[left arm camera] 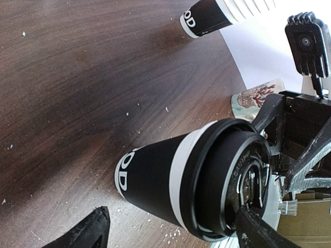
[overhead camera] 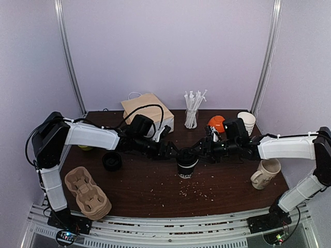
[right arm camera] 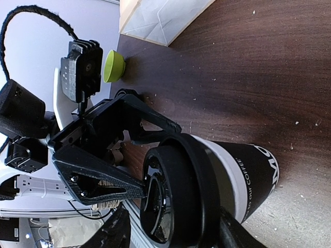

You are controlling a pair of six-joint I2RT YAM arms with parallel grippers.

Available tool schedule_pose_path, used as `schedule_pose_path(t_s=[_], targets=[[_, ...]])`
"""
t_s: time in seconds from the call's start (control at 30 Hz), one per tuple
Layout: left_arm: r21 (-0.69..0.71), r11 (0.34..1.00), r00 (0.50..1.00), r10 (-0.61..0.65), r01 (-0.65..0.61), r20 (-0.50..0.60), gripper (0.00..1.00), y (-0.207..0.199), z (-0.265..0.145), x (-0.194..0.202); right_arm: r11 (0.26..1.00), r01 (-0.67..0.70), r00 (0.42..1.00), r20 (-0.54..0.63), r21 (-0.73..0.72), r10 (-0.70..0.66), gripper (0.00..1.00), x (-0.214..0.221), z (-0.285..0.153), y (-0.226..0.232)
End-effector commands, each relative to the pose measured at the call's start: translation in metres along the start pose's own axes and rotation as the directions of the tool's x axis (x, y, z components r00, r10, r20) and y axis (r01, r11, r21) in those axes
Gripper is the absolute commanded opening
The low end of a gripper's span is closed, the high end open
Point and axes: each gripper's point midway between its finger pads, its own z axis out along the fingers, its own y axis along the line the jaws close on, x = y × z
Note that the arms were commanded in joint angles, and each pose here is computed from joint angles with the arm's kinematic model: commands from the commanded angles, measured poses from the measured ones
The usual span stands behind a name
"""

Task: Pack the takeout coffee

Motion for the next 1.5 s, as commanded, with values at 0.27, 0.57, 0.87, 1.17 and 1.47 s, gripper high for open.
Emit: schedule_pose_path(t_s=[0.27,0.57,0.87,1.17,1.47], targets=[[-0.049,0.999,0.999,-0.003,0.001,-0.038,0.86,0.016,0.009,0.012,0.998,0.023,0.999,0.025,0.060,-0.025,0.56,-0.006,-0.015,0.001],[-0.041,0.999,0.999,0.004,-0.005,-0.037,0.86,0.014,0.009,0.010,0.996,0.041,0.998,0.046,0.075,-0.045,0.58,-0.011,-0.025,0.005],[-0.033,0.999,0.999,0.011,-0.012,-0.031,0.87,0.010,0.007,0.007,0.997,0.043,0.998,0.039,0.066,-0.046,0.65,-0.013,-0.015,0.002],[-0.034,0.999,0.999,0.010,-0.011,-0.035,0.87,0.011,0.008,0.009,0.998,0.013,1.000,0.015,0.058,-0.014,0.64,-0.005,-0.002,-0.013],[-0.030,1.000,0.999,0.007,-0.008,-0.041,0.87,0.010,0.008,0.010,0.996,-0.027,1.000,0.010,0.086,0.026,0.52,0.005,0.004,-0.036]])
